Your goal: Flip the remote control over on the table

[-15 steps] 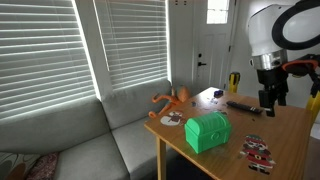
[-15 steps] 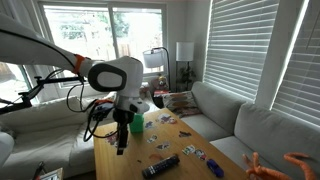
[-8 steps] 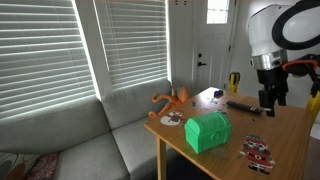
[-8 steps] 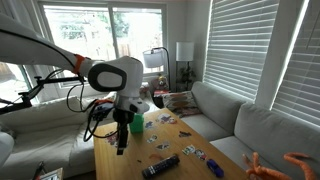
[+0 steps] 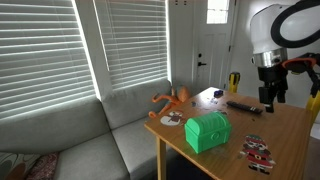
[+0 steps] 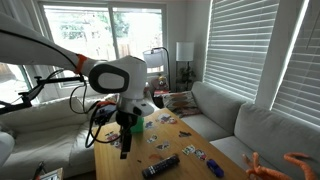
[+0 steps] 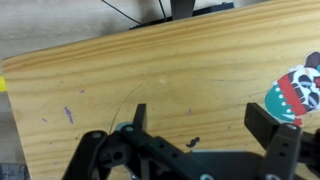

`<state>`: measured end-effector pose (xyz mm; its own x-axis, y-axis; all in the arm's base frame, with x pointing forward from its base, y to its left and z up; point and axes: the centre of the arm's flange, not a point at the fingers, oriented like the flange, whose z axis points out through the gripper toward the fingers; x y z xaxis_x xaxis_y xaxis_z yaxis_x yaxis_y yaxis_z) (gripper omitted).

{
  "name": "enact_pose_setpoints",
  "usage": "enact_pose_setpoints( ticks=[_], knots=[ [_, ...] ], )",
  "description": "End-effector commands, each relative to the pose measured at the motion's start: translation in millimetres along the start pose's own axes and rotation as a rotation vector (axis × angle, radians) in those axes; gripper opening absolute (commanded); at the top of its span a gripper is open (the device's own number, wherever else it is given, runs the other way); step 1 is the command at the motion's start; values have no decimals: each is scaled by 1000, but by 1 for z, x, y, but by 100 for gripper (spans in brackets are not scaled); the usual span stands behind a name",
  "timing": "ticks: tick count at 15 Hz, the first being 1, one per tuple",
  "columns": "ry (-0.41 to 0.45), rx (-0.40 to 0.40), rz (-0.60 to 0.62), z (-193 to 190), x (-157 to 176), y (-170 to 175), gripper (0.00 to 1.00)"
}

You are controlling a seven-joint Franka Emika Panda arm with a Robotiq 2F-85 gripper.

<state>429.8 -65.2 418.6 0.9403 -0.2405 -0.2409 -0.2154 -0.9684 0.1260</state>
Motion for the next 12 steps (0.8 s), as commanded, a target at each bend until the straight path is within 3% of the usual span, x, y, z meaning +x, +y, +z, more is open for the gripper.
enact_pose_setpoints(
  ticks=[1,5,9,10,12],
  knots=[
    [58,-31,-41,-5,28,24,100],
    [171,-39,-60,-4,54,41,100],
    [230,43,-123,-4,81,54,100],
    [212,-2,-91,-2,61,45,100],
    [224,14,-104,-1,70,50,100]
  ],
)
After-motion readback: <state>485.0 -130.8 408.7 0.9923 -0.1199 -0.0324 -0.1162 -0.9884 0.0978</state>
